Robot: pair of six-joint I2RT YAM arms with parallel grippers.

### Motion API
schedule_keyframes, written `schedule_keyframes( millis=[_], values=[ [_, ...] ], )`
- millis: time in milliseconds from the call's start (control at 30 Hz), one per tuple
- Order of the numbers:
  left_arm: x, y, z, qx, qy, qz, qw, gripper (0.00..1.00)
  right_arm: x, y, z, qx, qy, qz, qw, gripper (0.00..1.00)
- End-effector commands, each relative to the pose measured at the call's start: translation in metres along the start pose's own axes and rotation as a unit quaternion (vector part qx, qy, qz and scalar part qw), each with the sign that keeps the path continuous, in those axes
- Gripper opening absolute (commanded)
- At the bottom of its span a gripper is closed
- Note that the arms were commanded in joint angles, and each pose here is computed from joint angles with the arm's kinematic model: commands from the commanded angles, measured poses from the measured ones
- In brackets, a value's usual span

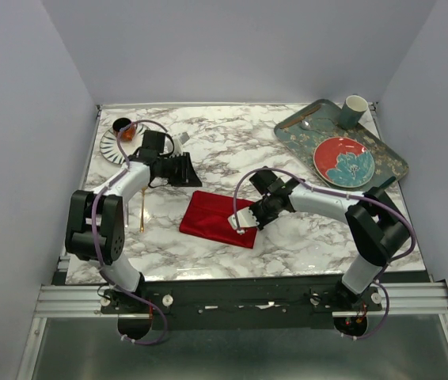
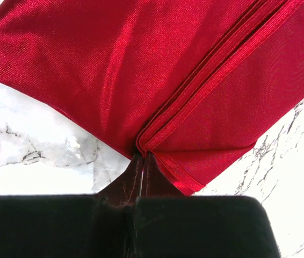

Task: Fold the napkin into a case and place the utensils inside
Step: Smooth out the 2/3-rectangle-folded napkin at the center of the board.

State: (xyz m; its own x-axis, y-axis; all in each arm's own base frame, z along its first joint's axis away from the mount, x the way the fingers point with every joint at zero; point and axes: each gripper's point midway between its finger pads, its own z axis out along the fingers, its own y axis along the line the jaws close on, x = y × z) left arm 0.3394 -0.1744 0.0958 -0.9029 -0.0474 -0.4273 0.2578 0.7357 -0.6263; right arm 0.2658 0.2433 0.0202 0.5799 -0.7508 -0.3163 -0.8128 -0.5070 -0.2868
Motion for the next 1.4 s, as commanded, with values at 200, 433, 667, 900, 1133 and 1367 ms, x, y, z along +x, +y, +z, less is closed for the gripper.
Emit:
schedule_keyframes(
  millis=[200,433,667,900,1133,1367],
  values=[
    [-0.001,-0.044,0.041,0.094,0.025,-0.003,0.995,0.25,0.022,0.031,0.015,-0.049,0.038,-0.008,0.998,0.01],
    [0.024,-0.019,0.067,0.091,0.054,-0.040,0.994,0.19,0.025,0.029,0.016,-0.046,0.045,-0.016,0.998,0.01],
    [0.043,0.009,0.082,0.087,0.078,-0.083,0.990,0.14,0.026,0.024,0.016,-0.038,0.049,-0.027,0.998,0.01],
    [0.056,0.029,0.084,0.066,0.087,-0.103,0.989,0.12,0.011,0.013,-0.004,-0.009,0.026,-0.025,0.999,0.19],
    [0.060,0.033,0.084,0.063,0.089,-0.101,0.989,0.10,-0.003,0.008,-0.036,0.012,0.014,0.023,1.000,0.53],
    [0.060,0.033,0.083,0.062,0.088,-0.095,0.990,0.09,-0.022,-0.019,-0.078,0.041,-0.059,0.194,0.978,0.55]
  ],
)
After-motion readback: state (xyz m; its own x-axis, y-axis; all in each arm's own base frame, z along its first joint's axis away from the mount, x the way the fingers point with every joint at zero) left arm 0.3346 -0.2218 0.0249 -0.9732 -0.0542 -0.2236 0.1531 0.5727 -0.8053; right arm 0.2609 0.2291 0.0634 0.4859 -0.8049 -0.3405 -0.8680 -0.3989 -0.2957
